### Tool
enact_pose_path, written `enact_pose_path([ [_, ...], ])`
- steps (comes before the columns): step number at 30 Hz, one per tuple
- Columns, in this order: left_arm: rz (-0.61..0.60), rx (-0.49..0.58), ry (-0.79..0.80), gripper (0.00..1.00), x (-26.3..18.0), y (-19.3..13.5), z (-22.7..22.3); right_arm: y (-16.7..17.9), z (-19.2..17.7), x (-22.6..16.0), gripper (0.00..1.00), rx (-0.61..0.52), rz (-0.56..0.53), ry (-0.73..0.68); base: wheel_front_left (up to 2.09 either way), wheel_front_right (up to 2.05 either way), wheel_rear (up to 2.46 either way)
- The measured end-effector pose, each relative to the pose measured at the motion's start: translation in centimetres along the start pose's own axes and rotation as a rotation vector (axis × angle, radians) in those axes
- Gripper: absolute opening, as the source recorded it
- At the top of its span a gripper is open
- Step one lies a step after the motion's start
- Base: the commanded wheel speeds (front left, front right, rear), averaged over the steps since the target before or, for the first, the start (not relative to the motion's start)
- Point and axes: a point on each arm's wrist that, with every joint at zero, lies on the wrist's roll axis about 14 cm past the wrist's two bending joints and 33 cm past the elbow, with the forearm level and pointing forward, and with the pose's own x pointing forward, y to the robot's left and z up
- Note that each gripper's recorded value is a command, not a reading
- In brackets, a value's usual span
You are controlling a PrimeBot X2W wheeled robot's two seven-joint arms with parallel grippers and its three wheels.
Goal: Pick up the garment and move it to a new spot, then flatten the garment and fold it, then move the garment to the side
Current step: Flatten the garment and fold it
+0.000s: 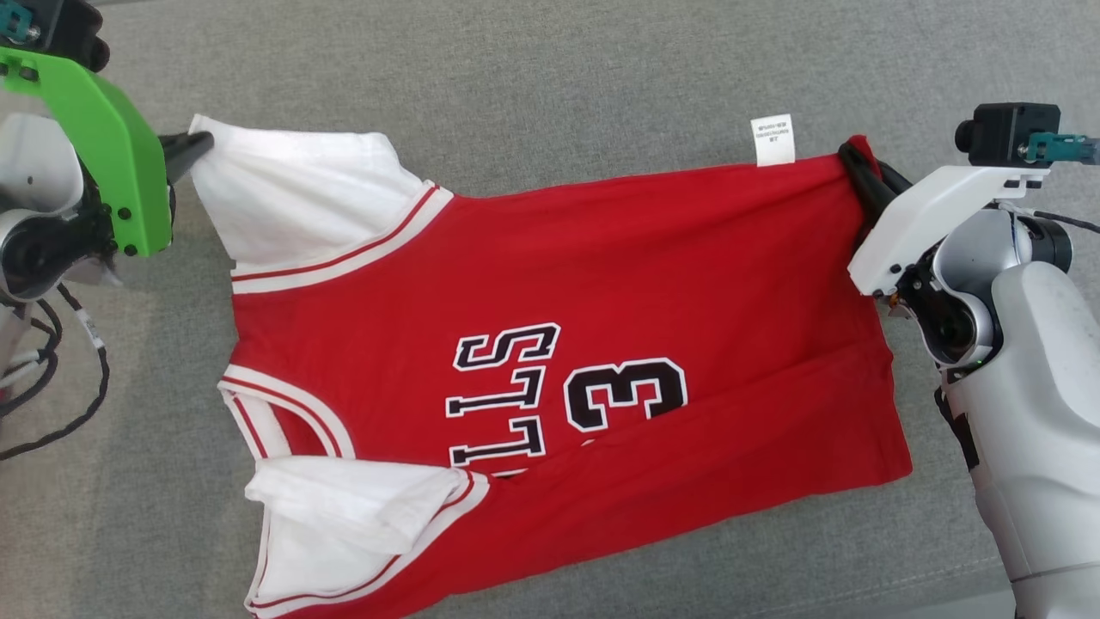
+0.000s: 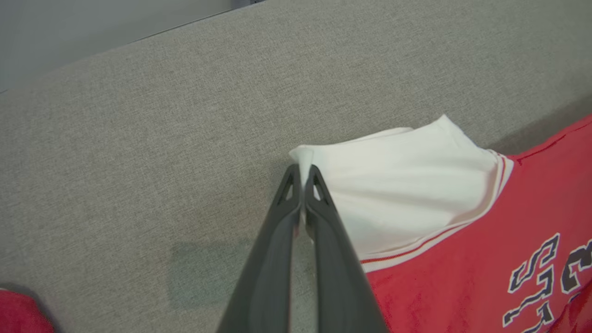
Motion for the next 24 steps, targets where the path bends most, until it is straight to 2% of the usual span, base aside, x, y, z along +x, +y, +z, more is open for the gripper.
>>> enact_pose_path([
  [8, -0.075, -0.037, 0.097, 0.00, -3.3, -2.8, -1.9, 1.2, 1.2, -1.8, 0.00, -0.027, 0.043, -0.015, 0.00, 0.00, 0.00],
  [24, -0.191, -0.047, 0.316, 0.00, -8.6, -7.3, -6.8, 2.3, 0.9, -5.5, 0.00, -0.125, 0.150, 0.118, 0.00, 0.00, 0.00],
])
